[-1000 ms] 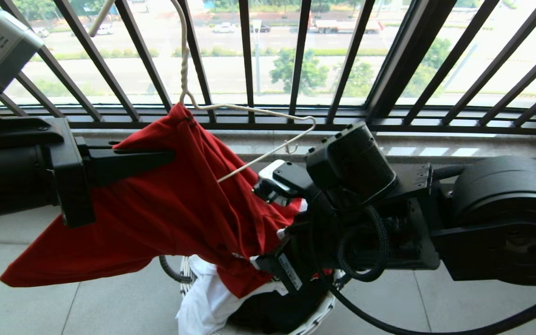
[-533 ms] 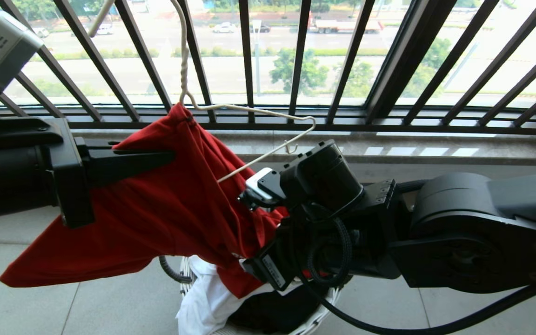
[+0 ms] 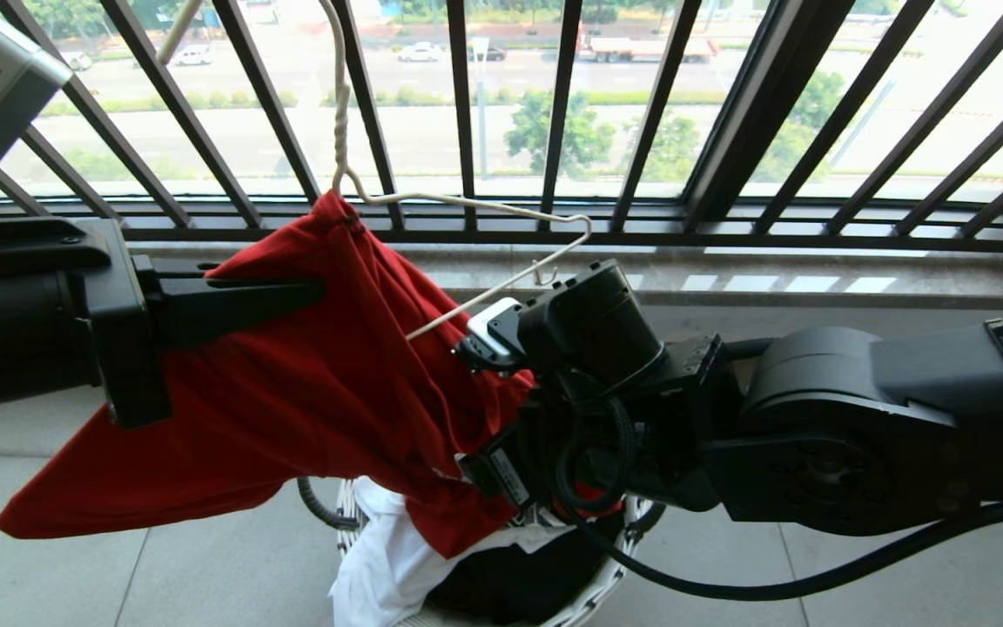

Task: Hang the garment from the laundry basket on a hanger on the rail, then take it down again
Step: Hang the clothes on the clothes rack

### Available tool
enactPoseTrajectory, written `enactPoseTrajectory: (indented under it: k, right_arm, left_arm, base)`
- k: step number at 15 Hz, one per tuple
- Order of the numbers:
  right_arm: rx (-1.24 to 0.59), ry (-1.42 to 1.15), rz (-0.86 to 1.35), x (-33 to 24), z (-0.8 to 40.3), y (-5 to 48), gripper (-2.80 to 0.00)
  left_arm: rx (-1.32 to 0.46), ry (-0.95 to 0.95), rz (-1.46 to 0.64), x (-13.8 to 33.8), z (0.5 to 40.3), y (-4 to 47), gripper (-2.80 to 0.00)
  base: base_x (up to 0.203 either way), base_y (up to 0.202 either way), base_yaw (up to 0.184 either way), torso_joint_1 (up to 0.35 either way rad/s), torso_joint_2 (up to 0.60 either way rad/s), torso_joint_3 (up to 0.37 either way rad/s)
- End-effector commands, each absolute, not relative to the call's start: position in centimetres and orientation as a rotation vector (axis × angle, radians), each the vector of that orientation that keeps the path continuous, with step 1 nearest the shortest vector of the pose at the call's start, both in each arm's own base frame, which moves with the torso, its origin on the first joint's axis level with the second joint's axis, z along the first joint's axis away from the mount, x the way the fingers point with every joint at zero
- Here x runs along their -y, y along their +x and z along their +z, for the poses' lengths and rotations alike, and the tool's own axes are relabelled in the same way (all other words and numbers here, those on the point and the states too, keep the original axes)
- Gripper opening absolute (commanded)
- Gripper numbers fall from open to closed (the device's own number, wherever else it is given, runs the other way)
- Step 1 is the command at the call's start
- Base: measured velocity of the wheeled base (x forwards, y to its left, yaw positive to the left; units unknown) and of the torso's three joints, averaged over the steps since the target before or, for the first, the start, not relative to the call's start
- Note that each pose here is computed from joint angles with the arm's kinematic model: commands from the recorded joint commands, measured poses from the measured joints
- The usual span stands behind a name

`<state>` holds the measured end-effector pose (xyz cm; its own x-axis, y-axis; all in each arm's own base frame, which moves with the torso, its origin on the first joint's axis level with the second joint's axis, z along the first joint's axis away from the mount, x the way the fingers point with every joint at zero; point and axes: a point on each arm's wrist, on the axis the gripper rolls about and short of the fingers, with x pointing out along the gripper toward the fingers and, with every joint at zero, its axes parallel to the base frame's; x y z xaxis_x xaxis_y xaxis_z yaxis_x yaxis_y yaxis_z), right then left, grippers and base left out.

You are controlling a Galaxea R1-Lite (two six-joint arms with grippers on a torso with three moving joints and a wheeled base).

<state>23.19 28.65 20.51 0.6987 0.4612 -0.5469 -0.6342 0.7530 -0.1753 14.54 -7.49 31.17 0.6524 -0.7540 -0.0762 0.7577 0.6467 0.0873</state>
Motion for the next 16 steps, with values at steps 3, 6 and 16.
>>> enactPoseTrajectory:
  k: [3,6,16]
  right_arm:
    - [-0.485,-0.358,0.609,-28.0,21.2,23.3,0.00]
    - [-0.451,-0.348,0.614,-27.0,22.7,22.5,0.00]
    - [-0.359,-0.410,0.458,-29.0,21.1,22.7,0.00]
  left_arm:
    - [-0.033,0.117,-0.863,7.5,31.2,14.6,-2.80]
    - [-0.045,0.115,-0.863,7.6,31.0,14.9,-2.80]
    - [-0.041,0.117,-0.865,7.6,31.0,14.8,-2.80]
  base:
    - [0.000,0.000,0.000,0.000,0.00,0.000]
    - [0.000,0.000,0.000,0.000,0.00,0.000]
    - [0.000,0.000,0.000,0.000,0.00,0.000]
